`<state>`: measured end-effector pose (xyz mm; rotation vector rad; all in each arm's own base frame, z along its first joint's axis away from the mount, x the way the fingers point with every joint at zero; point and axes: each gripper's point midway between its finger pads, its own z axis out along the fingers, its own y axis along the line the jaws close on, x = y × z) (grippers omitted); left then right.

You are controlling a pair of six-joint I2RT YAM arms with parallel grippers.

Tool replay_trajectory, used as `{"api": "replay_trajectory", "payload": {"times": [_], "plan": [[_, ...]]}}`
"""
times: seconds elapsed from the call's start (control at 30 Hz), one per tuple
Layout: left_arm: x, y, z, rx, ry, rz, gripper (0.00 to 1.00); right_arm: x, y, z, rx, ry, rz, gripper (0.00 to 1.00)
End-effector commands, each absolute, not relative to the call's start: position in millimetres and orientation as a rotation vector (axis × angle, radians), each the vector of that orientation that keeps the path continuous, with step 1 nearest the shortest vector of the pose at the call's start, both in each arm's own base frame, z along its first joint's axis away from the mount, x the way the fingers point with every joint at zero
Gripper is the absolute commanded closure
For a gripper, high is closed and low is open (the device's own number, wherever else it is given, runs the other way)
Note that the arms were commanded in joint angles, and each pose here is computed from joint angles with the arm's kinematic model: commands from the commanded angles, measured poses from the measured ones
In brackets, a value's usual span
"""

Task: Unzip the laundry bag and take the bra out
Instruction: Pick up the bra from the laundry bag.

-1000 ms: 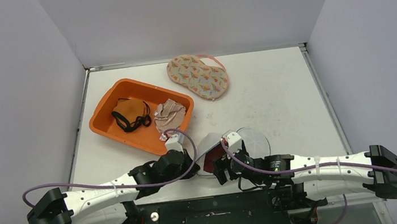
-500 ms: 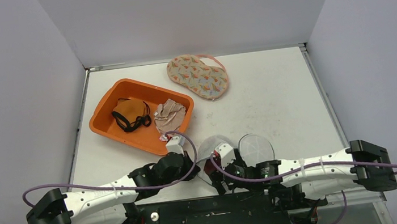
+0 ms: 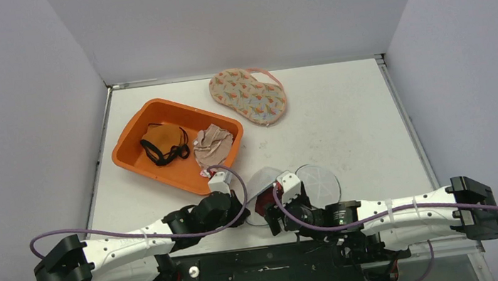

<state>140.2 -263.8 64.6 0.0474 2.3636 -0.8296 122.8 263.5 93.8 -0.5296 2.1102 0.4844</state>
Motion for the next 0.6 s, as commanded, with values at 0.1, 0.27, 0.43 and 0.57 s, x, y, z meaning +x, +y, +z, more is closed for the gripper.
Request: {"api": "replay_trajectory", "payload": {"times": [0.1, 0.27, 0.43, 0.57], "plan": [[145, -270, 69, 0.061, 2.328, -0.845, 1.00, 131, 283, 107, -0.599, 2.066, 0.383, 0.31], [144, -272, 67, 0.058, 2.333, -0.857, 1.00, 135, 286, 88, -0.631, 2.091, 0.289, 0.30], [143, -271, 66, 0.056, 2.334, -0.861, 1.00, 140, 285, 70, -0.628, 2.104, 0.203, 0.29], [143, -269, 68, 0.051, 2.327, -0.860, 1.00, 147, 284, 67, -0.544, 2.084, 0.199, 0.41]]}}
